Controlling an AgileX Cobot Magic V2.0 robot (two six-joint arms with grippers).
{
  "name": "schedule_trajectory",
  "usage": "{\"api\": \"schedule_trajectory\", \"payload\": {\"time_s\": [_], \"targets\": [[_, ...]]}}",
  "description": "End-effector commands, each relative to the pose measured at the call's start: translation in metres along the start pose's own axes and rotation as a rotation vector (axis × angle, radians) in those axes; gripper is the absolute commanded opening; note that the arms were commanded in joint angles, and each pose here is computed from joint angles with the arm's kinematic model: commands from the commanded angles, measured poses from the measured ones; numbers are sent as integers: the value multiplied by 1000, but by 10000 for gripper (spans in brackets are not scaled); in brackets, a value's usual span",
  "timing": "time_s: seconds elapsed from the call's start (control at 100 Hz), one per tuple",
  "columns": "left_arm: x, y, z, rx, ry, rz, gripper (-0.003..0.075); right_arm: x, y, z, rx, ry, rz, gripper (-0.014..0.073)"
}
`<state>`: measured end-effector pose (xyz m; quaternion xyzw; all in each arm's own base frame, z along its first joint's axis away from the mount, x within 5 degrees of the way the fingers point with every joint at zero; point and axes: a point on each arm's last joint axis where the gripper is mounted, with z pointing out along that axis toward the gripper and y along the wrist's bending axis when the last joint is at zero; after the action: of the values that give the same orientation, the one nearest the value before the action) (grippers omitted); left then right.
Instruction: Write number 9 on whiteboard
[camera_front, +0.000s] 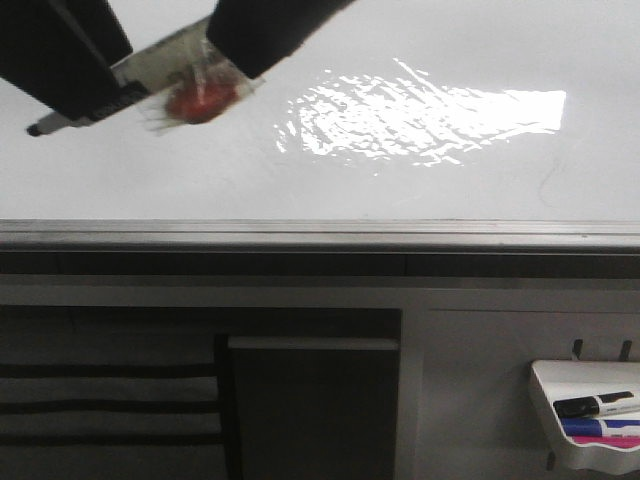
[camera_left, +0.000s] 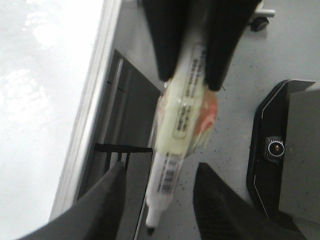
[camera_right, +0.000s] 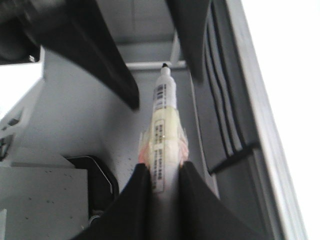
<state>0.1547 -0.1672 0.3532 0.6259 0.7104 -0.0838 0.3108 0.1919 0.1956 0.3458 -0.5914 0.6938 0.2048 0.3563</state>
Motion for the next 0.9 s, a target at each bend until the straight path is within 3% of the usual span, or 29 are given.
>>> {"api": "schedule_trajectory", "payload": {"time_s": [0.0,0.08,0.16,0.34,0.48,0.68,0.89], "targets": [[-3,12,-26,-119,-90,-80,379,-11,-2,-29,139,-40,19,-46],[6,20,-37,-170,-96,-162,376,-5,-5,-46,256,9,84,-46],[15,28,-50,-227,-115,-251,376,3,-11,-65,383,30,234,-46],[39,32,-64,-325,-212,-428,376,34,-24,-99,562,-70,492,-46],[60,30,-65,-431,-286,-517,376,62,-27,-101,592,-152,686,-46],[67,28,-67,-501,-343,-537,376,79,-31,-84,599,-253,813,-46],[66,30,-67,-514,-355,-536,375,80,-33,-74,577,-231,803,-46]]}}
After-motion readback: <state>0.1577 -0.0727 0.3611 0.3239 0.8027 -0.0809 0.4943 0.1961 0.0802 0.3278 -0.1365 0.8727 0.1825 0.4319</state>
